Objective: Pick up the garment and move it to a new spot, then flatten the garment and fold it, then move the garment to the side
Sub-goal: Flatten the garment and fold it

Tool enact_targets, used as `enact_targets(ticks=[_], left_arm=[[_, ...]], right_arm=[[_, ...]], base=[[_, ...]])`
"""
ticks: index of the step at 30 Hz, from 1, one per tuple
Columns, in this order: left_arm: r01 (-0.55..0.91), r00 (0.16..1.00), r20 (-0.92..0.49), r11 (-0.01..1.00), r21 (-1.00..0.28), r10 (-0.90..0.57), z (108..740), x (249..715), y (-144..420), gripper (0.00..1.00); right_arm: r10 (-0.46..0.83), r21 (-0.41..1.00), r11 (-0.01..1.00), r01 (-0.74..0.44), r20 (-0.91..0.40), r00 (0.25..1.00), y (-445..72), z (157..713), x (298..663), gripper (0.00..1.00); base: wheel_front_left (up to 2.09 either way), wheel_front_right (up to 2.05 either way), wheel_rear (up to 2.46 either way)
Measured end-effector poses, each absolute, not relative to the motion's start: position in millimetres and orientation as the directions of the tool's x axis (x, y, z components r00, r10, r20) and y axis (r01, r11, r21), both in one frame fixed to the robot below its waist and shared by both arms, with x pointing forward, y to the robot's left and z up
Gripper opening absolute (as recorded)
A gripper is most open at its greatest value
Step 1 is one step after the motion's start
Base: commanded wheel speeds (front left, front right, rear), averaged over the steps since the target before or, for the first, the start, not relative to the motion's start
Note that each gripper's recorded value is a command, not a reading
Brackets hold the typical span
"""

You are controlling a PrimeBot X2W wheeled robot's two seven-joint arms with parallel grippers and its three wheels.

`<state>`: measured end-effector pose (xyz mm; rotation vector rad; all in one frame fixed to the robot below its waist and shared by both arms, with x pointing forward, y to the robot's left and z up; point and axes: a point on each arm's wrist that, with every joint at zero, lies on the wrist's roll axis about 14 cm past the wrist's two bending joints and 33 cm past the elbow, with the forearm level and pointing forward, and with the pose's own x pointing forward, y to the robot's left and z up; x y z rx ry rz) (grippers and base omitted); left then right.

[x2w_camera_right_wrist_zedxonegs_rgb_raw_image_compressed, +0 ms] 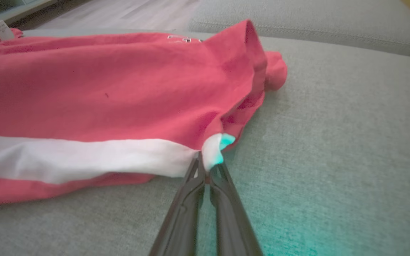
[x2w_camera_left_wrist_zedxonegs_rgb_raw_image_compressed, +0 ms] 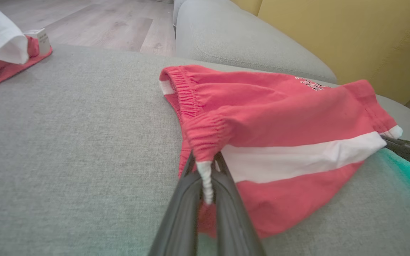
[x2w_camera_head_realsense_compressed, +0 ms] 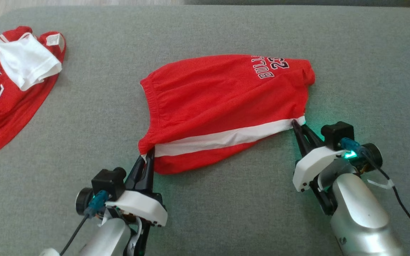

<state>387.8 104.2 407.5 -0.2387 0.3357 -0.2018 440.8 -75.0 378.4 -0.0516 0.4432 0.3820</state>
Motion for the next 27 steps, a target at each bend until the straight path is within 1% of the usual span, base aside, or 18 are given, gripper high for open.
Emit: enact_targets(ticks=[3, 7, 8, 13, 16, 22, 27], left_arm=[[0.160, 0.933, -0.276, 0.954, -0.255, -0.231, 416, 389, 105, 0.00], [0.190, 0.949, -0.202, 0.950, -0.248, -0.243, 439, 393, 103, 0.00], [0.190, 0.949, -0.202, 0.950, -0.248, -0.243, 439, 393, 103, 0.00], [0.249, 0.961, -0.062, 0.943, -0.223, -0.268, 488, 397, 100, 0.00], [0.296, 0.955, 0.055, 0.939, -0.175, -0.291, 530, 395, 97, 0.00], [0.371, 0.897, 0.286, 0.926, -0.075, -0.336, 628, 373, 94, 0.00], [0.415, 0.796, 0.459, 0.908, 0.061, -0.395, 719, 357, 89, 0.00]], right_arm=[[0.347, 0.048, 0.933, -0.356, -0.379, 0.858, -76, 392, 444, 0.00], [0.348, 0.066, 0.937, -0.344, -0.284, 0.894, -76, 425, 450, 0.00], [0.348, 0.066, 0.937, -0.344, -0.284, 0.894, -76, 425, 450, 0.00], [0.334, 0.055, 0.943, -0.329, -0.143, 0.932, -82, 478, 448, 0.00], [0.308, 0.047, 0.951, -0.305, -0.060, 0.950, -94, 513, 439, 0.00], [0.249, 0.011, 0.967, -0.253, 0.142, 0.958, -121, 603, 409, 0.00], [0.204, -0.031, 0.978, -0.204, 0.308, 0.929, -140, 677, 378, 0.00]], base=[[0.00, 0.00, 0.00], [0.00, 0.00, 0.00], [0.00, 0.00, 0.00], [0.00, 0.00, 0.00], [0.00, 0.00, 0.00], [0.00, 0.00, 0.00], [0.00, 0.00, 0.00]])
